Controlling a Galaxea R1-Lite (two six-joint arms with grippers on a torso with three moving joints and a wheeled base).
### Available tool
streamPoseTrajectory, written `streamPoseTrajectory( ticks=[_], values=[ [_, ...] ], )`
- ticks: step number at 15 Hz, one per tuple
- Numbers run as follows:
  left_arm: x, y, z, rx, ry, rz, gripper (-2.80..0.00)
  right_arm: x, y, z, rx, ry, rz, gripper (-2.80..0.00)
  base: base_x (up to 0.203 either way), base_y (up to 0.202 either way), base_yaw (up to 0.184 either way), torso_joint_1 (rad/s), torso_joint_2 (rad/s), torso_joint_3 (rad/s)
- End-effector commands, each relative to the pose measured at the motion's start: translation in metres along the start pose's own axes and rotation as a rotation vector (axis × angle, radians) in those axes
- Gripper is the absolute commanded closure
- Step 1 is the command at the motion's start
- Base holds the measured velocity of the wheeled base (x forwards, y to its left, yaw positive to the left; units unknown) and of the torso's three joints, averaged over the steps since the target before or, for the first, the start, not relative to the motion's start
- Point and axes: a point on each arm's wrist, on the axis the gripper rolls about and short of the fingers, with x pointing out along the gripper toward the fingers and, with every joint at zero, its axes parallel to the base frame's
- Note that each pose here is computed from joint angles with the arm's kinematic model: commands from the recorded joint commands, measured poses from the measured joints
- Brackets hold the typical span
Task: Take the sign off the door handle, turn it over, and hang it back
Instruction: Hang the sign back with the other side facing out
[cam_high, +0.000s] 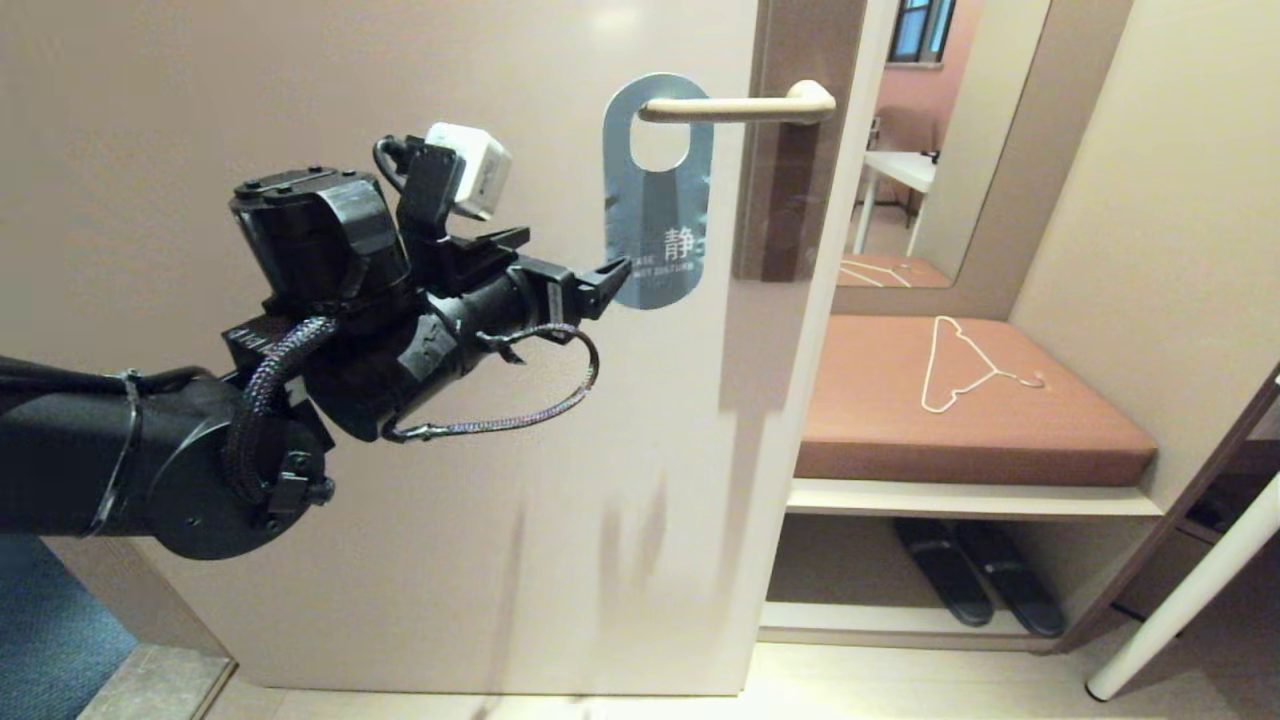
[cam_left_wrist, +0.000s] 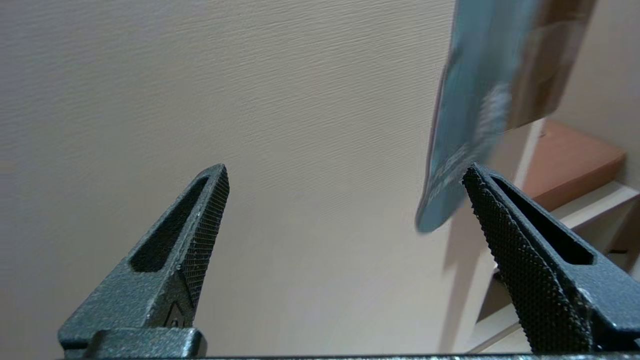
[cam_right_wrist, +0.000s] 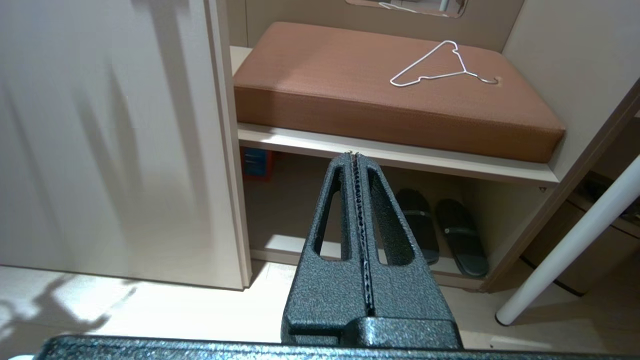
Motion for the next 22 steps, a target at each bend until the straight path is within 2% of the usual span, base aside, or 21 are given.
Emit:
streamPoseTrajectory(
  ticks=[1, 11, 20, 21, 22],
  values=[
    [-0.007, 0.006, 0.004, 0.002, -0.012, 0.017, -2.8, 0.0, 0.0, 0.0, -0.001, -0.001, 0.001, 0.0, 0.0, 0.0, 0.0, 0.0, 0.0, 0.0],
    [-0.011, 0.012, 0.012, 0.004, -0.042, 0.034, -2.8, 0.0, 0.0, 0.0, -0.001, -0.002, 0.001, 0.0, 0.0, 0.0, 0.0, 0.0, 0.0, 0.0],
    [-0.01, 0.042, 0.006, 0.017, -0.027, 0.105, -2.8, 0.0, 0.0, 0.0, -0.001, -0.002, 0.001, 0.0, 0.0, 0.0, 0.0, 0.0, 0.0, 0.0],
    [-0.009, 0.045, 0.005, 0.018, -0.026, 0.093, 0.0, 0.0, 0.0, 0.0, -0.001, -0.001, 0.001, 0.0, 0.0, 0.0, 0.0, 0.0, 0.0, 0.0],
    [-0.009, 0.045, 0.005, 0.019, -0.025, 0.087, 0.0, 0.0, 0.0, 0.0, -0.001, -0.001, 0.001, 0.0, 0.0, 0.0, 0.0, 0.0, 0.0, 0.0]
  ],
)
